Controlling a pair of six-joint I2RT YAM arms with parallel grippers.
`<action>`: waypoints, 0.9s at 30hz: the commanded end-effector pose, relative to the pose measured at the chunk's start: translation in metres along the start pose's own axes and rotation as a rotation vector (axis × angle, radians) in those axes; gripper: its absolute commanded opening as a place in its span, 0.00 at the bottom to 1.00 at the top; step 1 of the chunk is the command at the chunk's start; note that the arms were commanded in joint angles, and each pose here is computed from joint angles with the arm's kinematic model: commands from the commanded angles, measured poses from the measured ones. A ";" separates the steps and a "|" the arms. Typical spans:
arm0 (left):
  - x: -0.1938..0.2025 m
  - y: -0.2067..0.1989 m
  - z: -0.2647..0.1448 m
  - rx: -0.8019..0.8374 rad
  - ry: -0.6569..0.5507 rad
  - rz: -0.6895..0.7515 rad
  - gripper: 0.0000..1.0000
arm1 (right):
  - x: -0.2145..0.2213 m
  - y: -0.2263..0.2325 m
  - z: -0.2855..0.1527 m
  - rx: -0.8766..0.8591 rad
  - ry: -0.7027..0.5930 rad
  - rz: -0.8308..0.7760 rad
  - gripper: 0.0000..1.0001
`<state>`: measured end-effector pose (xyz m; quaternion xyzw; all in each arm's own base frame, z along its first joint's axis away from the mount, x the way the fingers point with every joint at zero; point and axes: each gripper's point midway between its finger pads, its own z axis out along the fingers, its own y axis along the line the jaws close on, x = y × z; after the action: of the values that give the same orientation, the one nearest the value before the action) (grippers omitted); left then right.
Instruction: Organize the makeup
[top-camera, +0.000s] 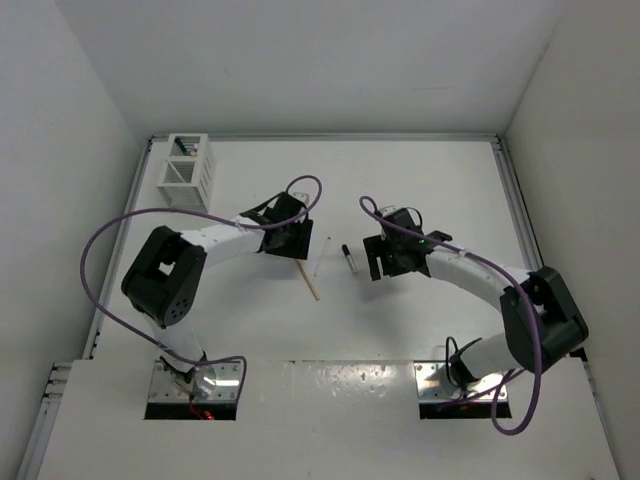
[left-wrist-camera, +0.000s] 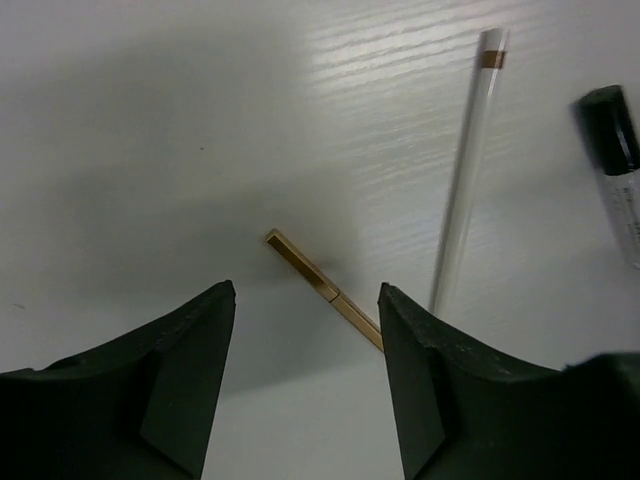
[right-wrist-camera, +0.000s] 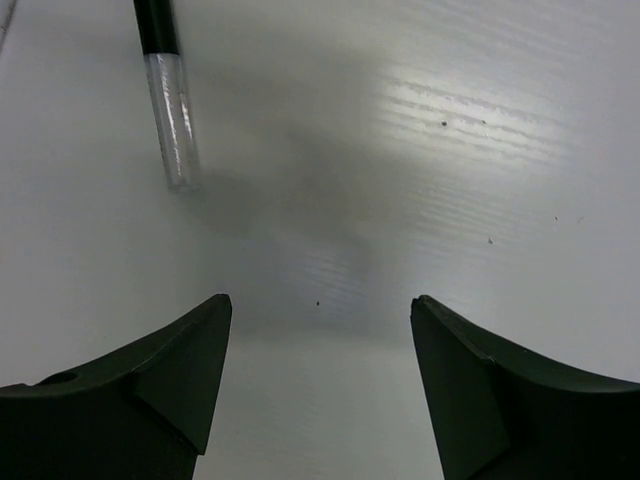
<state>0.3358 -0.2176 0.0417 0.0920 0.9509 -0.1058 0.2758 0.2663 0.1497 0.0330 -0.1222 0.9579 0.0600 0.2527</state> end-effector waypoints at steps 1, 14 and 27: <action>0.023 0.005 0.009 -0.087 0.106 -0.058 0.64 | -0.004 -0.004 -0.008 0.020 -0.062 0.030 0.73; 0.050 0.007 0.041 -0.164 0.203 -0.059 0.14 | 0.008 -0.016 -0.018 0.061 -0.091 0.020 0.73; -0.067 0.040 -0.013 -0.149 -0.008 -0.038 0.00 | -0.024 -0.002 -0.017 0.001 -0.139 -0.030 0.73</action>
<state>0.3649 -0.1927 0.0212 0.0397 0.9741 -0.0295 0.2206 0.2535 0.1292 0.0359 -0.1198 0.9526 0.0357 0.2773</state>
